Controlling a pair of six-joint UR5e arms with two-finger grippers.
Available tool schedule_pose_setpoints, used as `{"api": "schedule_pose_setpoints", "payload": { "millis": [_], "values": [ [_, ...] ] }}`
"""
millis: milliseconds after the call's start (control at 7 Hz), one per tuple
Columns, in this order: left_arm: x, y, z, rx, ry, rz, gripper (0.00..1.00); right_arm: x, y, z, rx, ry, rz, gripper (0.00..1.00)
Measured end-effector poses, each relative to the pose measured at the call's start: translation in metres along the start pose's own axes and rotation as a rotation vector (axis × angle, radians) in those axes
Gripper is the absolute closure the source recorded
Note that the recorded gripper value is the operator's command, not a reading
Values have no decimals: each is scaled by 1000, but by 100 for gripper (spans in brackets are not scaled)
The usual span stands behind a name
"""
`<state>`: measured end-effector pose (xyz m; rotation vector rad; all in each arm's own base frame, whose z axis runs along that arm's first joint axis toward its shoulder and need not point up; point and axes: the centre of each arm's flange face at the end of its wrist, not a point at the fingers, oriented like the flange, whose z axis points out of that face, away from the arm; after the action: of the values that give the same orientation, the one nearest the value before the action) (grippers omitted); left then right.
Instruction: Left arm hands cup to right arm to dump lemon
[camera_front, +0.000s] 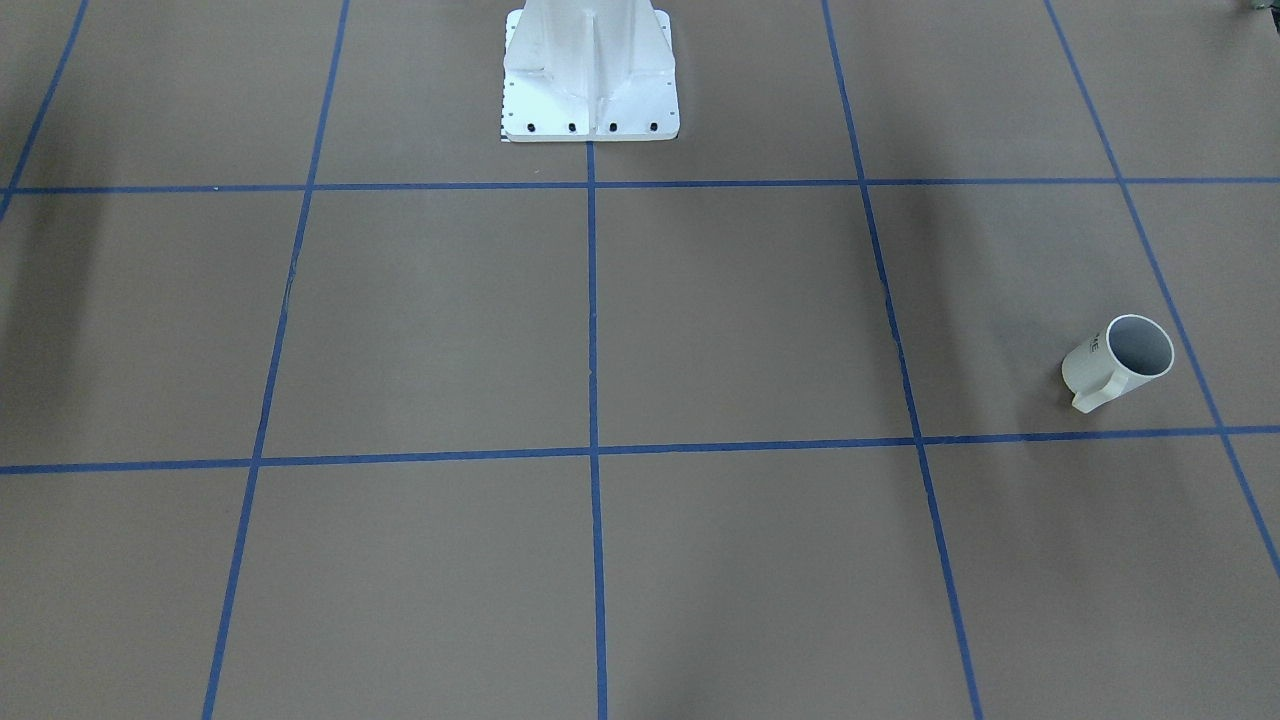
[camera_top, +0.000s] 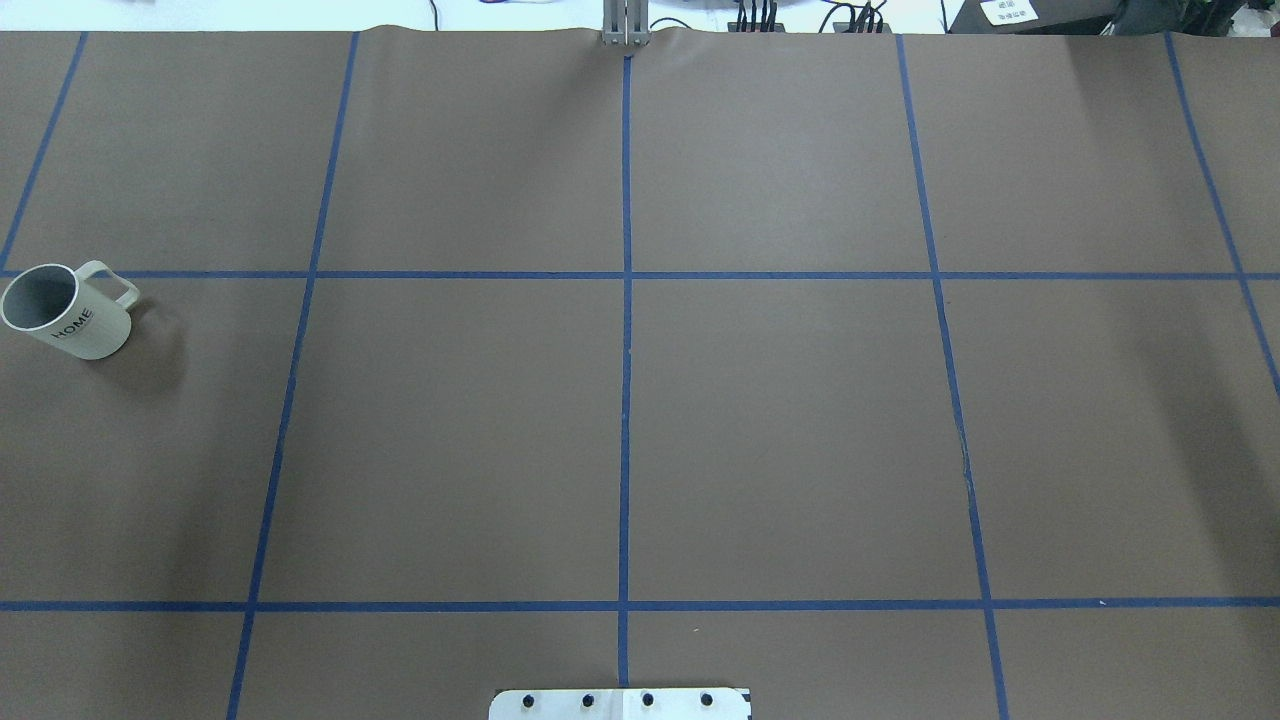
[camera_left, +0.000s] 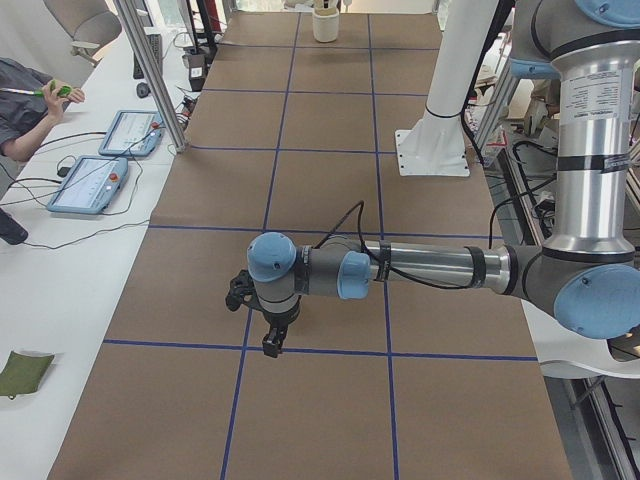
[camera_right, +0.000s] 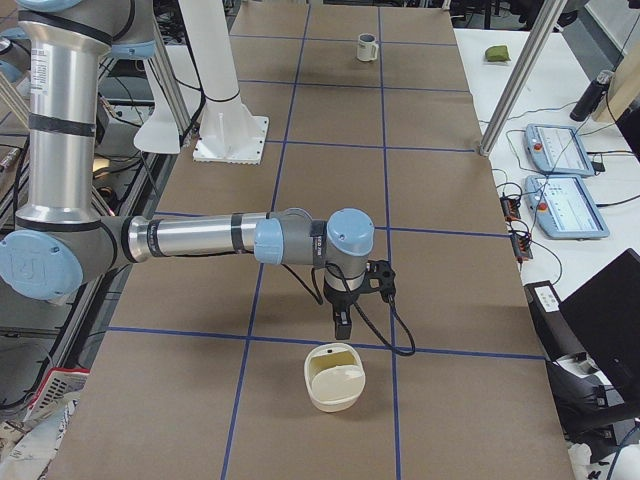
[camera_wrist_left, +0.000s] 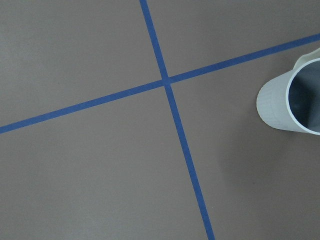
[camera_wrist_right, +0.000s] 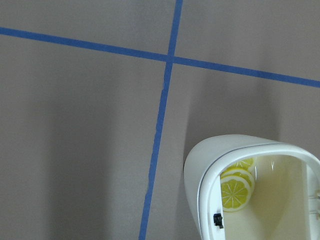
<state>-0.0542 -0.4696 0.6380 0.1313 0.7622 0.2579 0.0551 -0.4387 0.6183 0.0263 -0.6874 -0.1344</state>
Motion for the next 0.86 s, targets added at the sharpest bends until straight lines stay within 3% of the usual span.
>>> {"api": "schedule_pose_setpoints", "payload": {
  "millis": [857],
  "values": [
    [11, 10, -12, 20, -5, 10, 0, -1, 2, 1, -2, -8, 5, 0]
  ]
}}
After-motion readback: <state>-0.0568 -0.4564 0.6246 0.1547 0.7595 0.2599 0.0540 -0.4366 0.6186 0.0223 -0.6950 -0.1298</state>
